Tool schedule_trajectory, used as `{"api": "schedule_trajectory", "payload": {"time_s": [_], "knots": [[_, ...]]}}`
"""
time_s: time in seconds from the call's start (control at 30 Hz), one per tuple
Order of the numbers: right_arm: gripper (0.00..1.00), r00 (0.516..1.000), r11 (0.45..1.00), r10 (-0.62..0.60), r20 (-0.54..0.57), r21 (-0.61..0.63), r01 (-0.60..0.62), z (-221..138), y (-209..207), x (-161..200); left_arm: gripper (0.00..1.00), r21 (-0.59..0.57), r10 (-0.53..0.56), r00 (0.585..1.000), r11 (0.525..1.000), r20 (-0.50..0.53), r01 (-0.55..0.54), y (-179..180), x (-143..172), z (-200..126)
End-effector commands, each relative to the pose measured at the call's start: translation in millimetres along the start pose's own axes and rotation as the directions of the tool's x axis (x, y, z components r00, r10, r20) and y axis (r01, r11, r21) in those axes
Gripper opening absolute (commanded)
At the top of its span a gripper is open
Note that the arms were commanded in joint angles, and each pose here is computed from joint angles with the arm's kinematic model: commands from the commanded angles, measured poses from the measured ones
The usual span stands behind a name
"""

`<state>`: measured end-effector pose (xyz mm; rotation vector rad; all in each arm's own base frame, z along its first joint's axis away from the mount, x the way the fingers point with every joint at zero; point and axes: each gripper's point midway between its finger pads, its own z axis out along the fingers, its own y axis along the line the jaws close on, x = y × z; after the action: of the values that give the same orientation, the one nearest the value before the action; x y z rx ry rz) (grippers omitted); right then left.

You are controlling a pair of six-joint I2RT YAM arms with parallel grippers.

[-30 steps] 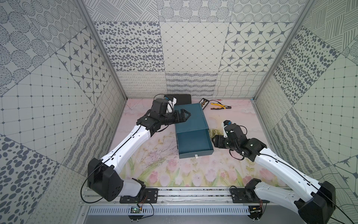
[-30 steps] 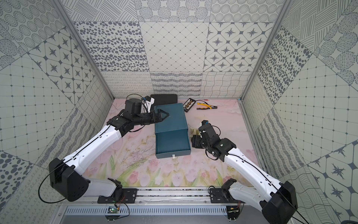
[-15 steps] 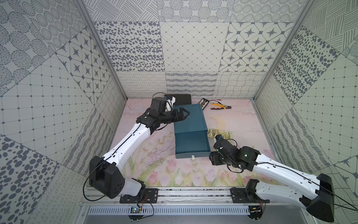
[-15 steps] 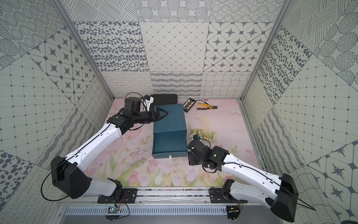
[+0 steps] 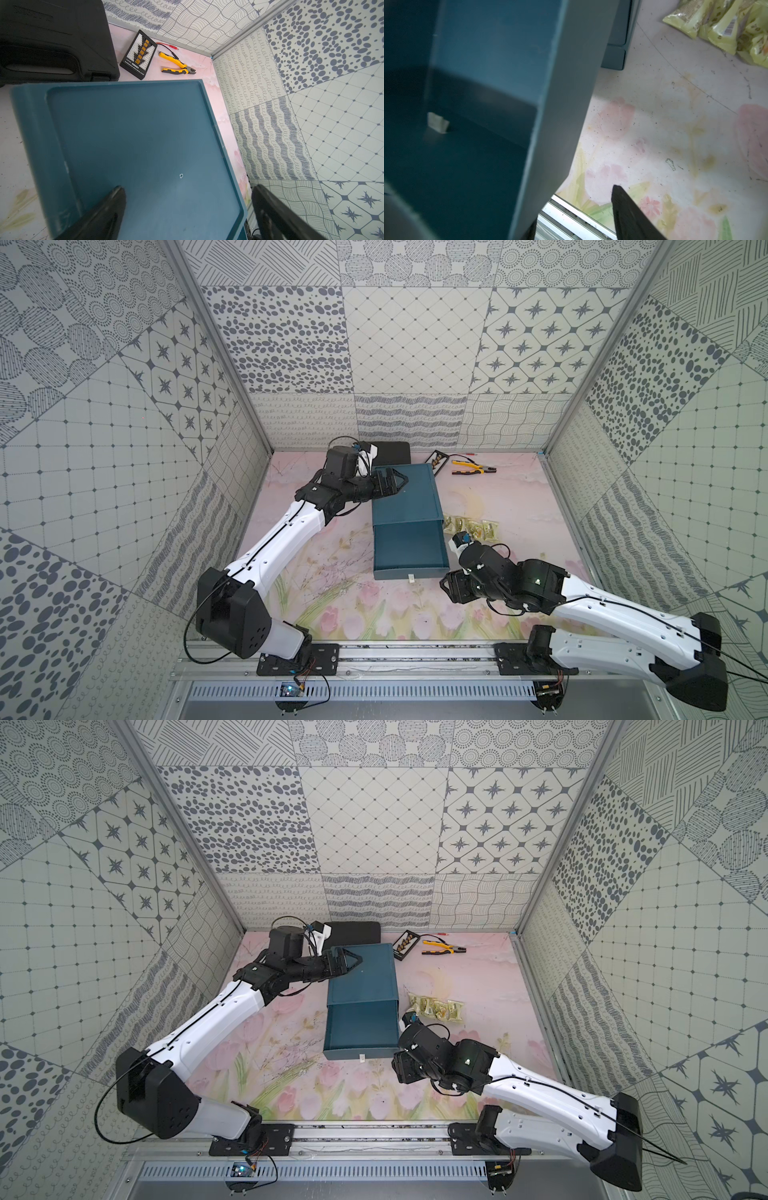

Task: Take the cookies out of the drawer
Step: Close the drawer in the storage box.

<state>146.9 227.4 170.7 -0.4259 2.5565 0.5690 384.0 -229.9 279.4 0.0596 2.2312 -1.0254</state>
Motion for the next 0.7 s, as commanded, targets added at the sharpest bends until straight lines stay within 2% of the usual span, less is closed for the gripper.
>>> {"api": "schedule_trajectory", "payload": {"time_s": [0.0,0.1,0.23,0.43,0.67], "knots": [[0.60,0.997,0.993,-0.005,0.077,-0.119,0.014,-12,29,-24,0.99,-0.079,-0.058,0.996,0.995,-0.070,0.052,24,20,4],[0.60,0.996,0.989,0.004,0.094,-0.147,0.010,-9,39,-33,0.99,-0.074,-0.066,0.995,0.995,-0.074,0.061,25,21,6],[0.58,0.990,0.996,0.035,0.139,-0.083,-0.023,-1,32,-50,0.99,-0.055,-0.074,0.994,0.996,-0.079,0.070,24,23,9],[0.50,0.971,0.995,0.096,0.219,-0.057,-0.086,8,21,-80,0.99,-0.036,-0.065,0.994,0.997,-0.092,0.062,20,24,9],[0.45,0.949,0.991,0.120,0.290,-0.088,-0.099,8,23,-115,0.99,-0.024,-0.059,0.993,0.998,-0.101,0.057,18,26,8]]}}
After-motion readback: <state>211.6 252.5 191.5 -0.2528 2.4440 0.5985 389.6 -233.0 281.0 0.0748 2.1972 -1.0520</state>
